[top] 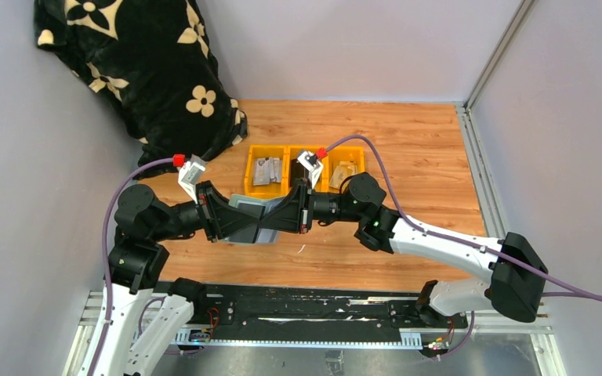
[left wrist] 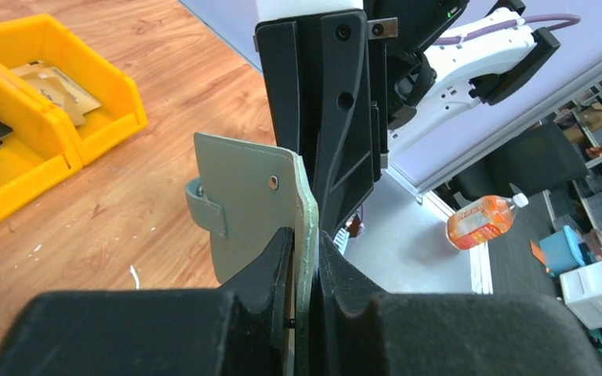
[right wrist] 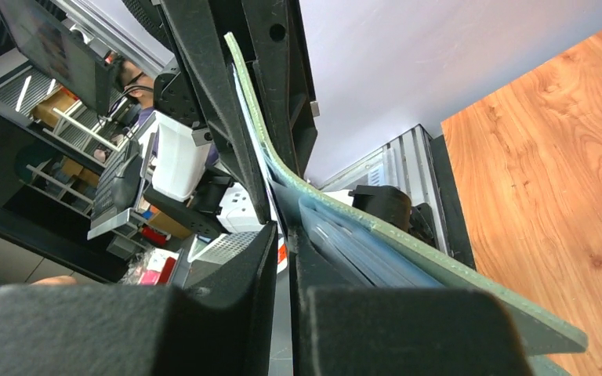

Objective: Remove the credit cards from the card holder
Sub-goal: Remove the credit card from the card holder, then place the credit card in the storage box, then place the card holder at the center of the board.

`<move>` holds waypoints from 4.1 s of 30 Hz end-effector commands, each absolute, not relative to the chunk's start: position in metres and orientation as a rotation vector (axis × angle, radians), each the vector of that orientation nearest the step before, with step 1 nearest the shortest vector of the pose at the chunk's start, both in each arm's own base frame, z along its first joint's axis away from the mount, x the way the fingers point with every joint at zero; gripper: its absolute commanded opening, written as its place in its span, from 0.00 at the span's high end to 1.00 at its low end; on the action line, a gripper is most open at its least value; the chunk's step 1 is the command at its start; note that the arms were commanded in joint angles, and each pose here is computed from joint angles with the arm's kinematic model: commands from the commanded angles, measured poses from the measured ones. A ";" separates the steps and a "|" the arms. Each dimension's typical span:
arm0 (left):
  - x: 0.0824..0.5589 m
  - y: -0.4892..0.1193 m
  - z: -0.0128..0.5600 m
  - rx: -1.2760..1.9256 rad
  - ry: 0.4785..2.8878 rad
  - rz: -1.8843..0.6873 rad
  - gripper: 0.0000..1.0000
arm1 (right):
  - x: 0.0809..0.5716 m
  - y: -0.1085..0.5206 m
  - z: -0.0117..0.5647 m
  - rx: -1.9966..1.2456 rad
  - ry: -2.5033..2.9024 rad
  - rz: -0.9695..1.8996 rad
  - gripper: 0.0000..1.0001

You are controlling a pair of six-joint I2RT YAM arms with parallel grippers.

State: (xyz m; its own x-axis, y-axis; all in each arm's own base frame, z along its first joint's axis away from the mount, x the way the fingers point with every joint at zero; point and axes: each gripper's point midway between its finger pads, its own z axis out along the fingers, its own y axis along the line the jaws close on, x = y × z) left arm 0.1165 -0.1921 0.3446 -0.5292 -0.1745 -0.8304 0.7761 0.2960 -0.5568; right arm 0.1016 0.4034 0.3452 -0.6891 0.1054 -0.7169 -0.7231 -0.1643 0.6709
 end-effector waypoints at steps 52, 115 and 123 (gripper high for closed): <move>0.116 -0.192 0.356 0.631 1.697 -1.323 1.00 | 0.107 0.365 0.360 -0.549 1.359 2.078 1.00; 0.299 -0.163 0.097 1.692 1.809 0.088 0.40 | 0.296 0.230 0.203 -0.247 2.177 0.744 0.47; 0.203 -0.175 0.075 1.908 1.887 -0.442 0.37 | 0.280 0.218 0.198 -0.219 2.204 0.725 0.47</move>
State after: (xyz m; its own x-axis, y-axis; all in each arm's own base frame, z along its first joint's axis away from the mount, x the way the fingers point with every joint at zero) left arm 0.2548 -0.1620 0.0773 0.0060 0.9017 -0.4323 0.9514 0.1280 0.2802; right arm 0.2856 0.2305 0.2022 -0.6587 0.0553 -0.7504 -0.4226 0.7979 0.4298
